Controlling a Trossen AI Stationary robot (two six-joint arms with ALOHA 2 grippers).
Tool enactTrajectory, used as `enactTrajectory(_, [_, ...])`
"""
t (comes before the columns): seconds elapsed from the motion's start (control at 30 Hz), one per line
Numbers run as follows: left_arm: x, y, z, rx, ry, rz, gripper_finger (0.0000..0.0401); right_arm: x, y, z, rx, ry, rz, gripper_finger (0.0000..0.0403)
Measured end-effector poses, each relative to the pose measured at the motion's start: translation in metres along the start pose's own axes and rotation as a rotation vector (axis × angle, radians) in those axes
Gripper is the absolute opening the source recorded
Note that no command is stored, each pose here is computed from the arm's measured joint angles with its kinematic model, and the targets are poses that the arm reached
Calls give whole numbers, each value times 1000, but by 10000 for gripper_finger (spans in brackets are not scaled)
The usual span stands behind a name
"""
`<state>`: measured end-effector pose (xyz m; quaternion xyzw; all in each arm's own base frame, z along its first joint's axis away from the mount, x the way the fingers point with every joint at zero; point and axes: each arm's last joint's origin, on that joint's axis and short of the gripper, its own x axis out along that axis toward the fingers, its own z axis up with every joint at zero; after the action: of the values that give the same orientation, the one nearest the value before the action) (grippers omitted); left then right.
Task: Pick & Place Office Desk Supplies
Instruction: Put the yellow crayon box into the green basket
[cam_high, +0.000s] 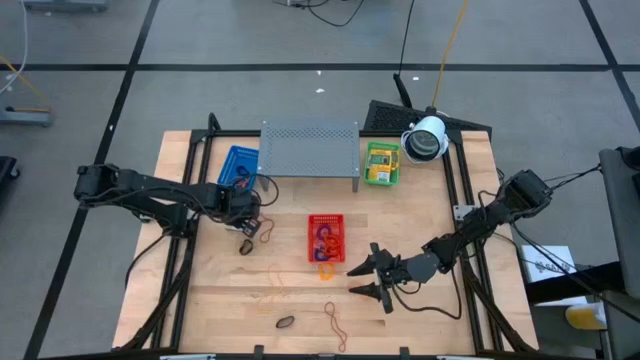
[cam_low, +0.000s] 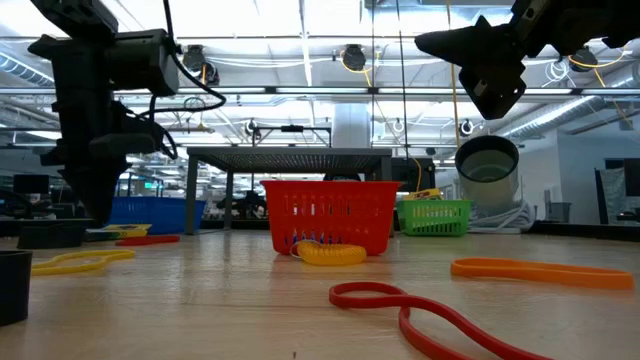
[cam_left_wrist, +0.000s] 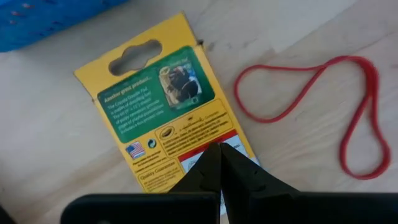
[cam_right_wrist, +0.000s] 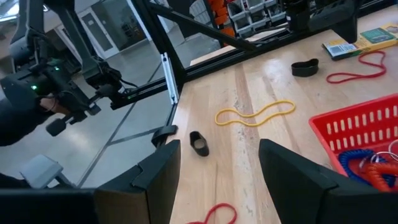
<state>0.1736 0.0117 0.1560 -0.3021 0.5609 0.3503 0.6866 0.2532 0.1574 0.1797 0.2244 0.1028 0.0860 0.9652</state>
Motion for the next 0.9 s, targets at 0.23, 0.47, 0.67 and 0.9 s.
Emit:
enactTrajectory(0.23, [5,-2,0,2,36,7,1,0,0,0,2,3,-2,208])
enactTrajectory(0.47, [15,-18,-1,87,54,-60,1,0,-2,-3,13,32,-20,208])
enactTrajectory(0.67, [18,-34,-7,164,68,-157,1,0,-2,-4,20,39,-24,208])
enactTrajectory(0.9, [17,-43,-20,255,76,-196,0,3,-11,2,-79,17,-50,208])
